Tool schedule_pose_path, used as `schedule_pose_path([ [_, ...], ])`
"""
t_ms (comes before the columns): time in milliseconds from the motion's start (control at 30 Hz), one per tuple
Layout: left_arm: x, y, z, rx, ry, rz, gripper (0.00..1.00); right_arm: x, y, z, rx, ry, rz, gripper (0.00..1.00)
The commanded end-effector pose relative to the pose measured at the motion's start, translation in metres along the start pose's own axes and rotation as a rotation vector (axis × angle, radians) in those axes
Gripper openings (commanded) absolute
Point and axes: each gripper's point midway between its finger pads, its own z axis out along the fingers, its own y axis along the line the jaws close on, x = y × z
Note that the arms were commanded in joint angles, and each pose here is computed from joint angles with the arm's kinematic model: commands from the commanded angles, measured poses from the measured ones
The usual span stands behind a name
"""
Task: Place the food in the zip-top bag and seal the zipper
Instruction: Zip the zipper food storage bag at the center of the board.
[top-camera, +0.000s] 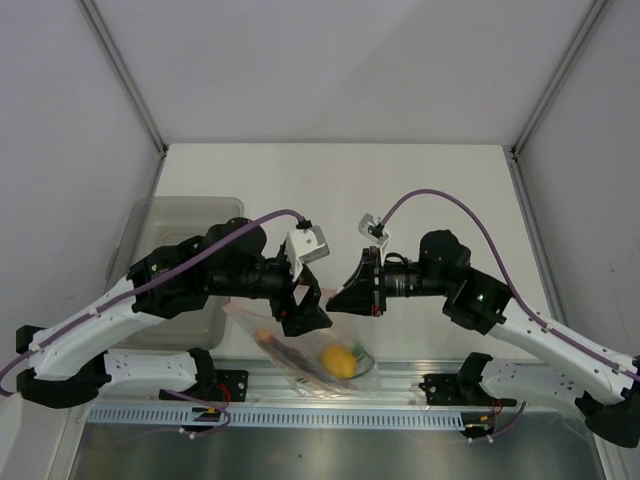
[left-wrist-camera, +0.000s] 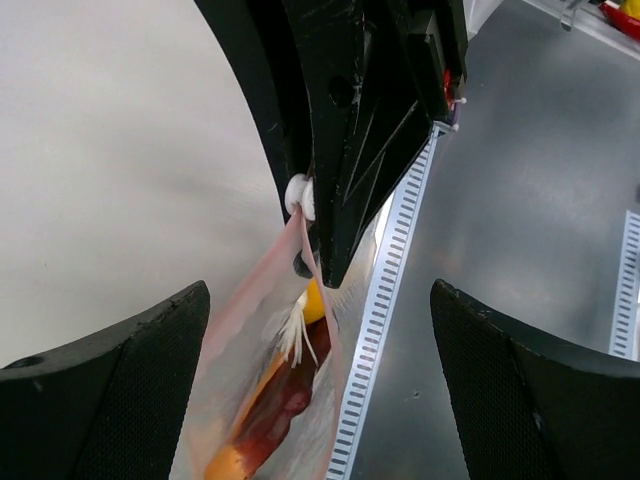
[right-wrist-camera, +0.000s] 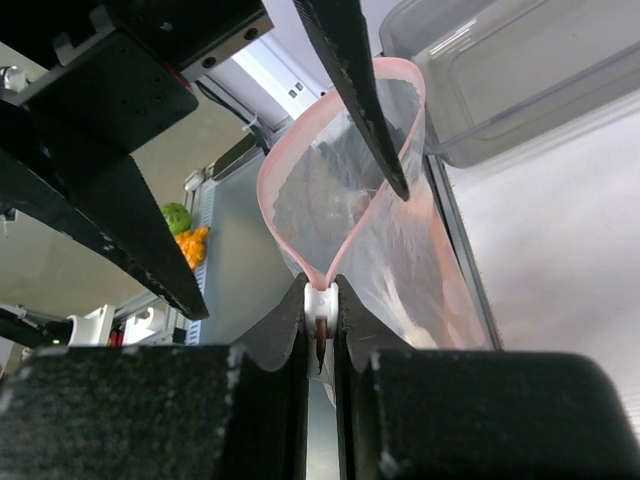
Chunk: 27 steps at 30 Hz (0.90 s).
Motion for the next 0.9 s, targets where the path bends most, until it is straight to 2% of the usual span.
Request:
schedule_pose_path([
  [0,-0.013,-0.002,0.005,0.032,-0.047,0.081,0.92,-0.012,0.024,-0.01,-0.087,-0.005,-0.043,0.0],
  [133,-0.014,0.007,0.007,-0.008,-0.051,0.124,0.93,-0.009,0.034,-0.016,-0.132,0.026,-0.108,0.0],
  [333,-0.01,0.001,0.006,0.052,-0.065,0.188,0.93,-0.004,0.047,-0.024,-0.201,0.062,-0.153,0.0],
  [433,-0.015,-0.004,-0.002,0.077,-0.115,0.202,0.94,-0.001,0.048,-0.026,-0.213,0.073,-0.165,0.0],
  [600,0.001,-0.014,0.003,0.163,-0.044,0.169,0.93,-0.002,0.051,-0.028,-0.221,0.067,-0.181,0.0],
  [633,0.006,-0.016,0.009,0.183,-0.015,0.155,0.91,-0.003,0.052,-0.028,-0.222,0.063,-0.186,0.0],
  [700,0.016,-0.019,0.011,0.211,0.03,0.137,0.81,-0.007,0.049,-0.027,-0.203,0.052,-0.198,0.0],
  [733,0.02,-0.018,0.014,0.211,0.051,0.129,0.7,-0.007,0.048,-0.027,-0.196,0.051,-0.201,0.0],
  [767,0.021,-0.019,0.015,0.212,0.059,0.099,0.65,-0.008,0.047,-0.026,-0.193,0.048,-0.206,0.0],
  [833,0.026,-0.022,0.016,0.244,0.072,0.072,0.63,-0.011,0.045,-0.025,-0.186,0.041,-0.211,0.0],
  [867,0.026,-0.024,0.016,0.258,0.076,0.06,0.55,-0.012,0.046,-0.024,-0.187,0.038,-0.214,0.0],
])
